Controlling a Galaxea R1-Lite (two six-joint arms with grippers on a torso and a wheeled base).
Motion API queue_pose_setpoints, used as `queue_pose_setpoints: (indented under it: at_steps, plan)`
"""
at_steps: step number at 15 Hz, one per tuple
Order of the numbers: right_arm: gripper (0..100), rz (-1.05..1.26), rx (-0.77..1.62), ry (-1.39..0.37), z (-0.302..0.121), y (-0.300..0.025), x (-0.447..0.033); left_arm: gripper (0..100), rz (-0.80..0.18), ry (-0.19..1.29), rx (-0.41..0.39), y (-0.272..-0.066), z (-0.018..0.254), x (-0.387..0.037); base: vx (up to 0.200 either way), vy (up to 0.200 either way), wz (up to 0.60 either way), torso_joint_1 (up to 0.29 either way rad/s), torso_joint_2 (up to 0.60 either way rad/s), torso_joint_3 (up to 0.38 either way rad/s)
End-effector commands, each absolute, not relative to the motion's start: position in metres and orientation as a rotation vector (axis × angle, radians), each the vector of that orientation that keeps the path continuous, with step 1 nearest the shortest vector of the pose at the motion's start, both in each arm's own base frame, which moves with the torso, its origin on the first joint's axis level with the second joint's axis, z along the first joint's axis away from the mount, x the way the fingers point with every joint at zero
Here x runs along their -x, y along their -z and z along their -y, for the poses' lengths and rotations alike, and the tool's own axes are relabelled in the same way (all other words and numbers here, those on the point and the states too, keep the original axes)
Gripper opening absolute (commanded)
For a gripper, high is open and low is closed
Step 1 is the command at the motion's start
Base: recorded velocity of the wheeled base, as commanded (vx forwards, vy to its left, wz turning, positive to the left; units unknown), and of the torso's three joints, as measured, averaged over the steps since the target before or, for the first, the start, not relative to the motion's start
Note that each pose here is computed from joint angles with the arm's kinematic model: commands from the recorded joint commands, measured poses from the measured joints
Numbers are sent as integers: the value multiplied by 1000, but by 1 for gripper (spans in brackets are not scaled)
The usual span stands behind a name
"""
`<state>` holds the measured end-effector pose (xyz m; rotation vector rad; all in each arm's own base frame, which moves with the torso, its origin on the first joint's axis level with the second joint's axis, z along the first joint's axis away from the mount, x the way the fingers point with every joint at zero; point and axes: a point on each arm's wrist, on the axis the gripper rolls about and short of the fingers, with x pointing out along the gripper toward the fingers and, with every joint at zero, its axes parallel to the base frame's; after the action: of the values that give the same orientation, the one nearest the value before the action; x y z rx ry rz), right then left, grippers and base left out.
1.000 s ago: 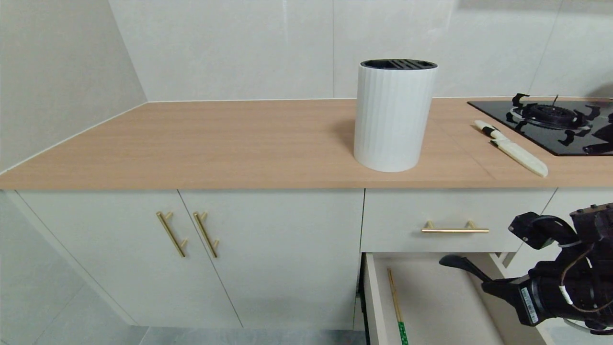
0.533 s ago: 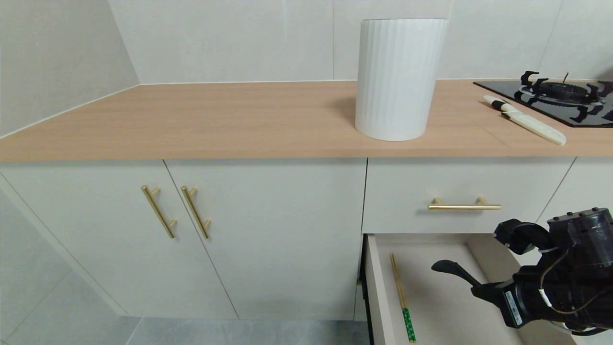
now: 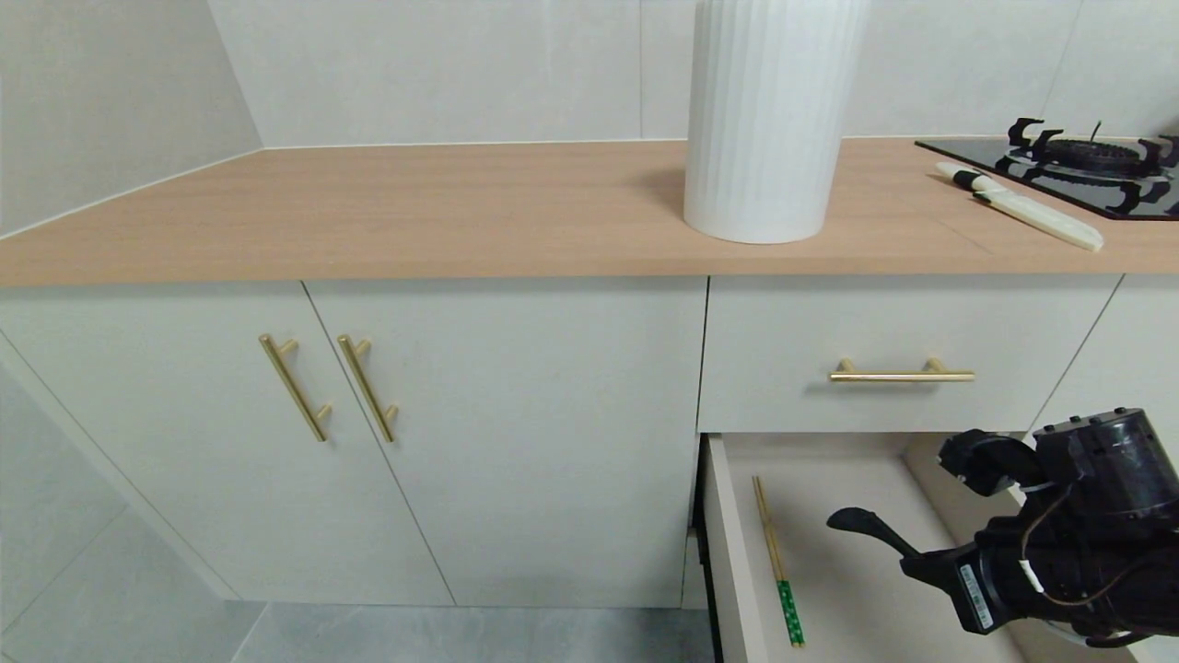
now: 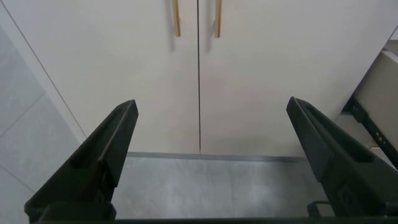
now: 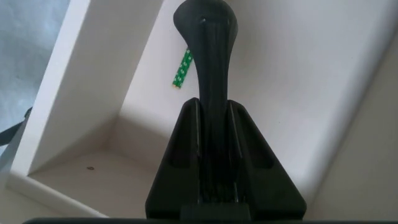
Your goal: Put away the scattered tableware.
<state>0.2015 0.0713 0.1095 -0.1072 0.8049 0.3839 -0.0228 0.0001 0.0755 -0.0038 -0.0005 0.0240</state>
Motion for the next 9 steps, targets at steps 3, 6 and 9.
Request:
queue_pose_setpoints:
  at_steps: [3,6,9]
  plan:
    - [0,-824,121,-330,-77,-86,-221,100,0,-25,5,-75,0,23,0,0,0,0,0,0]
    - [0,-852,75,-216,-88,-52,-244,100,0,-25,5,-75,0,23,0,0,0,0,0,0]
    - [0,-850,70,-90,-94,-10,-264,100,0,-25,5,-75,0,23,0,0,0,0,0,0]
